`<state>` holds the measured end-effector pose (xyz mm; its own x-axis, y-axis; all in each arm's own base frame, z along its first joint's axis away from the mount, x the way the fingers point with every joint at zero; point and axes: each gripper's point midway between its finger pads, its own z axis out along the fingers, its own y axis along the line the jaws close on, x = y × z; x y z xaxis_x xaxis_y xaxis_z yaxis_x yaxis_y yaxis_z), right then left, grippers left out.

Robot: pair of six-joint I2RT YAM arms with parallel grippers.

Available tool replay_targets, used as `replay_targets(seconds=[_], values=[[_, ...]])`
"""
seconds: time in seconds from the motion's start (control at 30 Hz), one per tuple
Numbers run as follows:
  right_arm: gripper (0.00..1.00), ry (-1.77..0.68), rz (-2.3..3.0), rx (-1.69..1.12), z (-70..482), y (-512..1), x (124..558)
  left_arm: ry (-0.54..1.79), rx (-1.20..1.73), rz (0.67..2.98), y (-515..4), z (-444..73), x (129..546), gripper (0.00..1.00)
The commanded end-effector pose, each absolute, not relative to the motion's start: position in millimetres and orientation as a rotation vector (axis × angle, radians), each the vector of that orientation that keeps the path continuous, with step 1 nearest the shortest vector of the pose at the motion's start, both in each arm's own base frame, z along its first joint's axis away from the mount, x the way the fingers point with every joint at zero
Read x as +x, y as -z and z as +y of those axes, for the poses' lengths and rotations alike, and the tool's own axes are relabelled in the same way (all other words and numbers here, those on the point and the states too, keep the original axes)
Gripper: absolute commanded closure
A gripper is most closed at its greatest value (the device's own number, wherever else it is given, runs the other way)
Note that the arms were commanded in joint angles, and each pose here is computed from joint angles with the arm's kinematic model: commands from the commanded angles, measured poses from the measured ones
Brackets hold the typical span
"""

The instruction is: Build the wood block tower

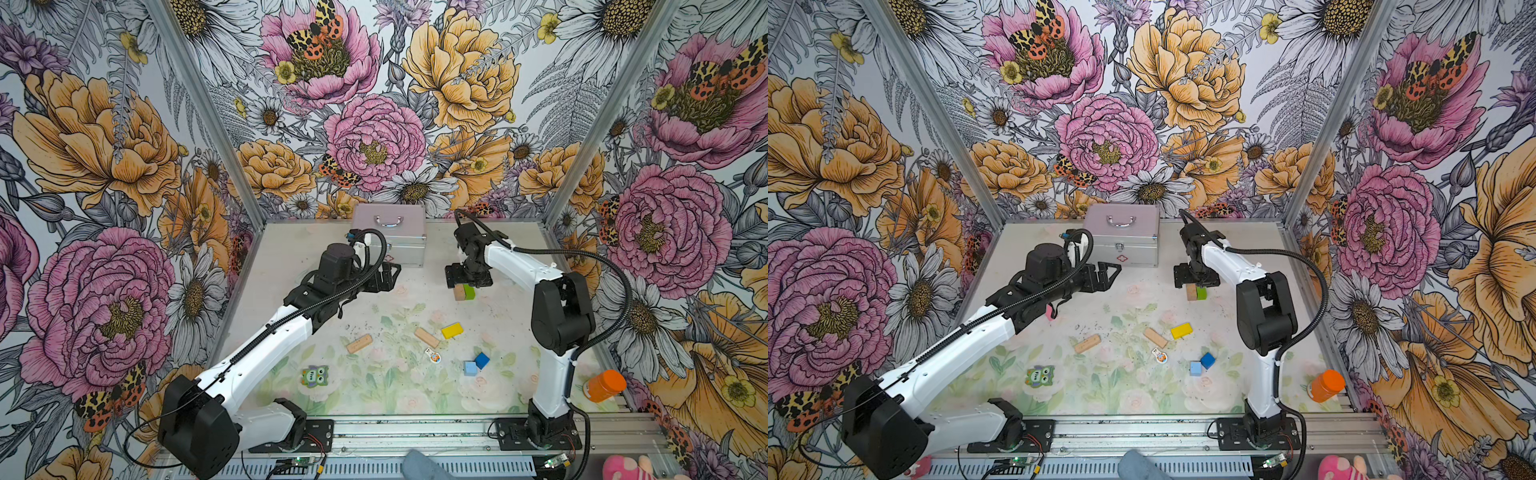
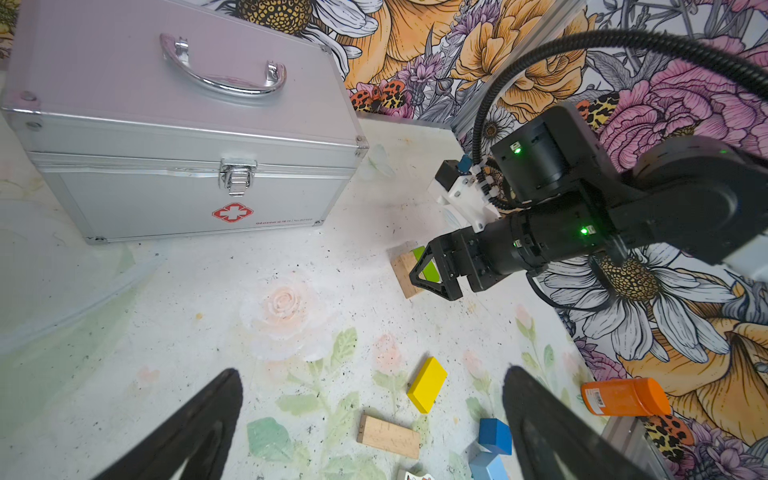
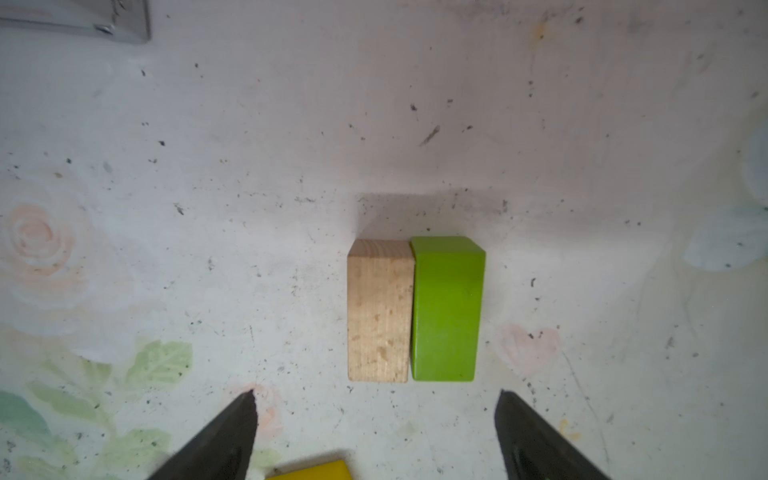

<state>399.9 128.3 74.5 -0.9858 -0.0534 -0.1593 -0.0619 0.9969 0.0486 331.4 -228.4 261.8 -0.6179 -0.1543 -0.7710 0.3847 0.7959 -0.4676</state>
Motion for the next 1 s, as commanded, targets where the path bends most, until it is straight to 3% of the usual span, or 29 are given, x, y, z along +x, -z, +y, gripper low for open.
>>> replay_targets(seconds=[0.0, 0.57, 0.7, 0.83, 0.97], values=[[0.08, -0.067, 2.981, -0.115, 126, -72, 409, 0.762, 0.155, 2.064, -271, -224, 330, 0.01], [0.12, -0.044, 3.066, -0.113, 121, -34, 411, 0.741, 0.138, 2.070, -269, -220, 329, 0.01], [0.21, -0.006, 3.063, -0.091, 117, -33, 412, 0.736, 0.144, 2.074, -270, -220, 330, 0.01], [0.45, 0.037, 3.073, -0.059, 110, -29, 410, 0.734, 0.150, 2.077, -270, -220, 329, 0.01], [0.53, 0.050, 3.074, -0.038, 107, -30, 405, 0.735, 0.155, 2.076, -271, -219, 327, 0.01]])
